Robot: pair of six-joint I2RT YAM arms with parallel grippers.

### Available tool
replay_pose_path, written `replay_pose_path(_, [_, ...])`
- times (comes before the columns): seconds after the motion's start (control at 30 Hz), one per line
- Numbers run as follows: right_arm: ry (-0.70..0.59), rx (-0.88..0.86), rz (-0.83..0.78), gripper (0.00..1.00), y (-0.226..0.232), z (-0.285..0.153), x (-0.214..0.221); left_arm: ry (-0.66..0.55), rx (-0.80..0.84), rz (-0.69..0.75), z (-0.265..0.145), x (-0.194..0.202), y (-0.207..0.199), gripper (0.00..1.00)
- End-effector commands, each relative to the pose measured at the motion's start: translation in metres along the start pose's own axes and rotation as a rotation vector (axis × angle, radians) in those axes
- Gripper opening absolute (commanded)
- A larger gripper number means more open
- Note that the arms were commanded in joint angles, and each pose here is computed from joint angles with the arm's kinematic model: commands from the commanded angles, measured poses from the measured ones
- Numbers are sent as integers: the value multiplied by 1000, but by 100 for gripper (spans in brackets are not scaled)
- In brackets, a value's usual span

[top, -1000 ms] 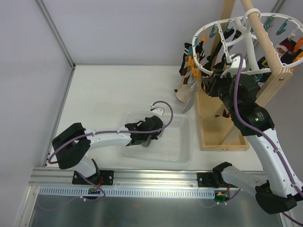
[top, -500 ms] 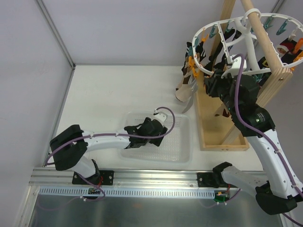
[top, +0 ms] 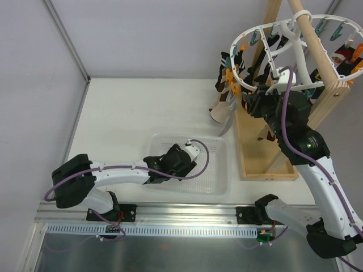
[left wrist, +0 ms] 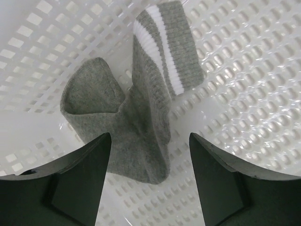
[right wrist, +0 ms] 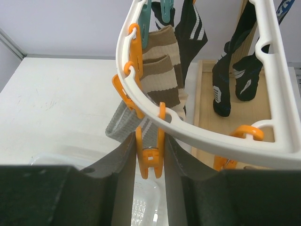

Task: Clip the socks to the hanger
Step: Pick up the sock from the bin.

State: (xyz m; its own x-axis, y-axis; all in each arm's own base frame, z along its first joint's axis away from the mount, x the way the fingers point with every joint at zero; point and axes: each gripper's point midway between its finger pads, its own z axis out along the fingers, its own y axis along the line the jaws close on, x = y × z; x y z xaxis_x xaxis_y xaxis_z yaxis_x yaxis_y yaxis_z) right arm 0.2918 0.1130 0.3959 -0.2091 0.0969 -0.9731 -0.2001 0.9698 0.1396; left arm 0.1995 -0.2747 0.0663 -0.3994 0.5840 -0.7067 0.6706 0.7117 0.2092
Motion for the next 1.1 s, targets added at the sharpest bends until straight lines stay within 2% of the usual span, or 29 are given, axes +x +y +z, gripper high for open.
replay_pose_path(0.0, [16, -25, -4, 1, 3, -6, 5, 28, -129, 69, 7, -1, 12, 68])
replay_pose_path(0.33, [8, -15, -13, 1, 0, -10, 3, -1, -364, 58, 18, -14, 20, 68])
replay_pose_path(0.47, [10, -11, -17, 1, -1, -9, 5, -9, -404, 57, 22, -17, 20, 68])
replay_pose_path(0.63, [8, -8, -21, 1, -2, -8, 5, -16, -389, 47, 30, -22, 13, 70])
replay_pose_path(0.8, [11, -8, -24, 1, -2, -7, 6, -54, -271, 16, 36, -29, -7, 68])
replay_pose_path(1.07, [5, -9, -22, 1, -2, -9, 4, -111, -178, 32, 44, -47, -25, 65])
